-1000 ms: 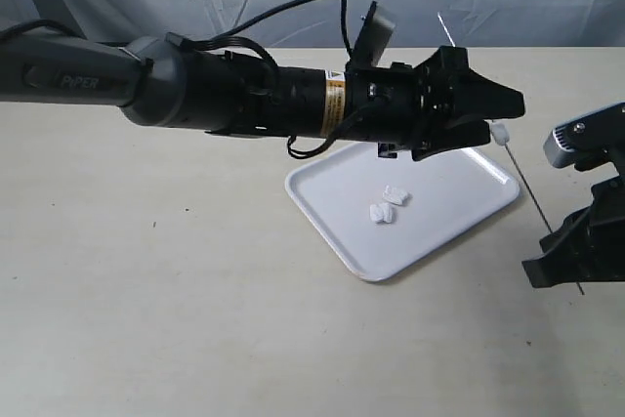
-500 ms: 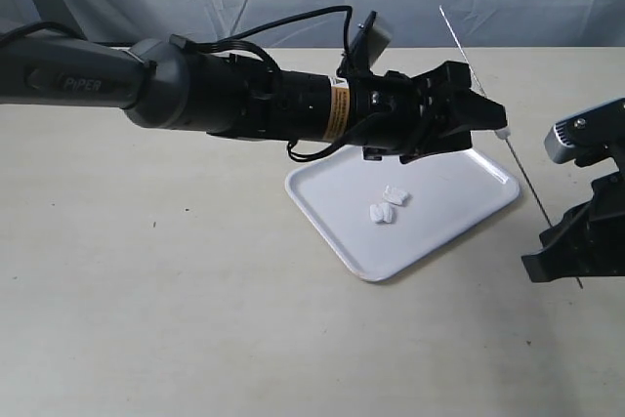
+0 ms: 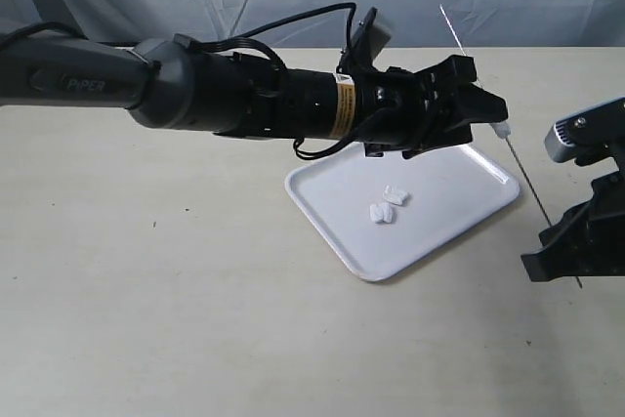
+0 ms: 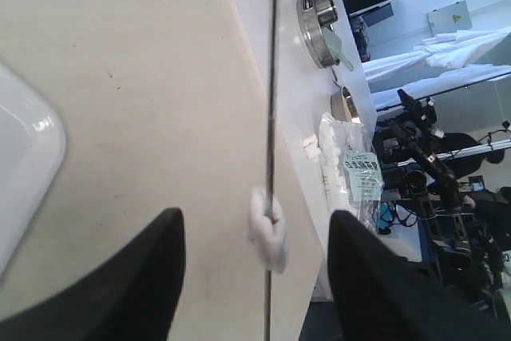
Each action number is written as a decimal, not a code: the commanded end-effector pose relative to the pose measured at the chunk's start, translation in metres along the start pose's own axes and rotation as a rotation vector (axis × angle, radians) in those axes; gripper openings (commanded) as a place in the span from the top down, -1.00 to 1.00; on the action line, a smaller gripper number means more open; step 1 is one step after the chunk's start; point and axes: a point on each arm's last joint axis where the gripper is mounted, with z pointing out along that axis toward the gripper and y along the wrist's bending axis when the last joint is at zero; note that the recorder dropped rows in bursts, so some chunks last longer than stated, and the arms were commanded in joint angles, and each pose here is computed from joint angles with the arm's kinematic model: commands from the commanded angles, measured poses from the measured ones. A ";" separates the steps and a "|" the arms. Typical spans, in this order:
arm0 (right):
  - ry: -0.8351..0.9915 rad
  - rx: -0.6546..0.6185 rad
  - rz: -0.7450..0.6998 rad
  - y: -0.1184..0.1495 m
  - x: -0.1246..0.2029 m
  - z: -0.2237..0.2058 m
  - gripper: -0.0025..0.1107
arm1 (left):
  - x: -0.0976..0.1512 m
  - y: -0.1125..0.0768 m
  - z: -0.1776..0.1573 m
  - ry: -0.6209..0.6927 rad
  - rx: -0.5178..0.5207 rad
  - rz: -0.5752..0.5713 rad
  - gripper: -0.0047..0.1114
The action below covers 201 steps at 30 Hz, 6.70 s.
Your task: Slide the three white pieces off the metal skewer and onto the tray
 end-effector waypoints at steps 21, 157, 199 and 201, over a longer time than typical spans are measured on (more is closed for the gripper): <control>0.002 -0.002 0.000 0.000 -0.001 0.000 0.97 | 0.002 -0.011 0.006 -0.023 0.000 0.023 0.74; 0.152 -0.202 -0.143 0.006 -0.109 0.016 0.97 | 0.028 -0.155 -0.294 -0.171 -0.070 0.856 0.92; -0.485 0.005 -0.352 0.036 0.015 -0.135 0.97 | 0.193 -0.016 -0.353 -0.900 -0.833 0.701 0.92; -0.479 0.032 -0.312 0.033 0.019 -0.133 0.97 | 0.194 -0.013 -0.354 -0.896 -0.868 0.724 0.92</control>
